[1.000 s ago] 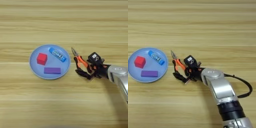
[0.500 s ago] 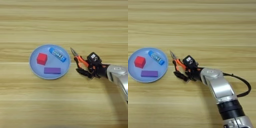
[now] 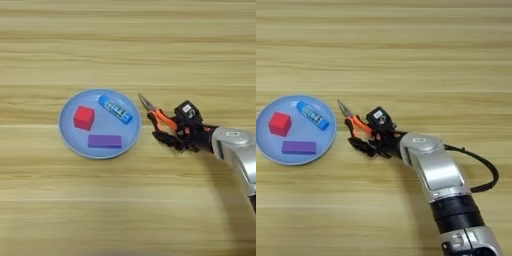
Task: Move the objects on the table
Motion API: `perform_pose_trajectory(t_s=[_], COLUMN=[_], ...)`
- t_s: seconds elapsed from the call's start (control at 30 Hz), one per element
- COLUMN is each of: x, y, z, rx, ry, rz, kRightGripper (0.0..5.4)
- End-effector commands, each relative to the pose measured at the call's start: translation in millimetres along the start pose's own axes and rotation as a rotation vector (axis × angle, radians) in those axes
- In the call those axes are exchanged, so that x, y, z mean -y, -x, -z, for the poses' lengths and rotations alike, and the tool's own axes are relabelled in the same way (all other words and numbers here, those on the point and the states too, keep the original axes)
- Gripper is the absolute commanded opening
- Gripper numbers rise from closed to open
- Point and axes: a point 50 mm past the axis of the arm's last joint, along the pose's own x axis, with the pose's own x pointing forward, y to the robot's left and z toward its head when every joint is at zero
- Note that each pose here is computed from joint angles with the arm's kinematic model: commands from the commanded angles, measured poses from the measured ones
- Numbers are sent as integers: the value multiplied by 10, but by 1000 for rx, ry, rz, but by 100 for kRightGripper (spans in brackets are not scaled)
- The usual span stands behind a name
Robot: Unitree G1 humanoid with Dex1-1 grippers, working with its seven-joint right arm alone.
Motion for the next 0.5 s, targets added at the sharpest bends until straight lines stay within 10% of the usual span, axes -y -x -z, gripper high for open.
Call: perform_pose_trajectory(t_s=[0.03, 0.5], x=[175, 609], y=[52, 42], z=[-490, -669], rx=[162, 198], ry=[109, 84], rz=[96, 278], kRightGripper=[349, 348])
